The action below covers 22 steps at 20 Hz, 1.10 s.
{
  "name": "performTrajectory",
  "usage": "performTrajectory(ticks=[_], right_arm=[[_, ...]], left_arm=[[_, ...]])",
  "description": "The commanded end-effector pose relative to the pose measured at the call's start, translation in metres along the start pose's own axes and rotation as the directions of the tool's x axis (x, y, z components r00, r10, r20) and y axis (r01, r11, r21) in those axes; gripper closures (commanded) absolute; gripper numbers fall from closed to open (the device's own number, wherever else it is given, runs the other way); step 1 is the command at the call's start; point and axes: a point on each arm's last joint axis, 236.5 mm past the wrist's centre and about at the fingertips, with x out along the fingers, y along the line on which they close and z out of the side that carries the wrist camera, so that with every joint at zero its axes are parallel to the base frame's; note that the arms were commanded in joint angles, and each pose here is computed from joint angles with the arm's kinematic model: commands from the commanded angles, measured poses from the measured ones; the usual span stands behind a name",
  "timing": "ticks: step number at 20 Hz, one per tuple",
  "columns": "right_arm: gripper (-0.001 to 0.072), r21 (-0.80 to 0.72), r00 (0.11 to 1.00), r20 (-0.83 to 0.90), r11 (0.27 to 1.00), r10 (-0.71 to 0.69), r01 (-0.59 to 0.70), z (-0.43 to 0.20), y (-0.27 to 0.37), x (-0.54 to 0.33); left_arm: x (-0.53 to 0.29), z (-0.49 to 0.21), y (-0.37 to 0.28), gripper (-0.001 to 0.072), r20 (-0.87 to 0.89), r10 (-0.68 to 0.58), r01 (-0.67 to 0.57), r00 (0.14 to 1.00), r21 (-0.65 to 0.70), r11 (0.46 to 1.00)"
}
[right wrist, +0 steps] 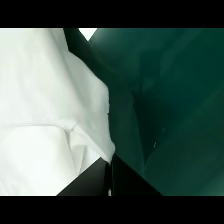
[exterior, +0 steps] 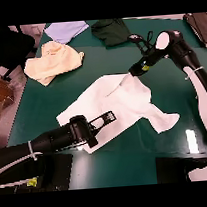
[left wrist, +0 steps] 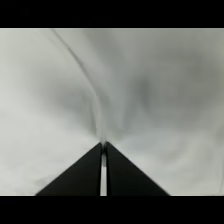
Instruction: Fold the shirts.
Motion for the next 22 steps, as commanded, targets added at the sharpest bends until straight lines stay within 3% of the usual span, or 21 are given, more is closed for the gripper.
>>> performTrajectory(ticks=[1, 4, 6, 9, 12, 15, 19, 22], right_arm=[[0.0698, 0.030, 0.999, 0.042, 0.999, -0.019, 0.017, 0.004, -0.014, -0.021], [0.0698, 0.065, 0.994, 0.102, 0.997, -0.044, 0.037, 0.007, -0.027, -0.053], [0.0698, 0.082, 0.980, 0.186, 0.995, -0.071, 0.057, 0.015, -0.031, -0.091], [0.0698, 0.129, 0.927, 0.353, 0.988, -0.127, 0.086, 0.022, -0.035, -0.169], [0.0698, 0.122, 0.832, 0.511, 0.976, -0.217, 0.179, 0.017, -0.024, -0.256], [0.0698, 0.209, 0.651, 0.648, 0.915, -0.395, 0.346, -0.004, -0.029, -0.354], [0.0698, 0.260, 0.487, 0.760, 0.888, -0.431, 0.380, -0.042, -0.011, -0.440], [0.0698, 0.261, 0.422, 0.809, 0.893, -0.409, 0.366, -0.073, 0.010, -0.477]], left_arm=[[-0.023, -0.001, 0.048, 0.0687, 0.040, 0.165, -0.164, 0.985, -0.032, 0.986], [-0.079, 0.010, 0.098, 0.0686, 0.158, 0.267, -0.228, 0.951, -0.226, 0.947], [-0.143, 0.021, 0.150, 0.0686, 0.261, 0.403, -0.291, 0.877, -0.380, 0.878], [-0.266, 0.037, 0.230, 0.0686, 0.400, 0.602, -0.332, 0.691, -0.565, 0.756], [-0.373, 0.049, 0.259, 0.0686, 0.551, 0.679, -0.237, 0.486, -0.665, 0.708], [-0.444, 0.045, 0.280, 0.0686, 0.580, 0.744, -0.206, 0.331, -0.726, 0.657], [-0.500, 0.054, 0.291, 0.0686, 0.610, 0.765, -0.187, 0.208, -0.743, 0.643], [-0.516, 0.067, 0.285, 0.0685, 0.657, 0.731, -0.152, 0.187, -0.715, 0.682]])
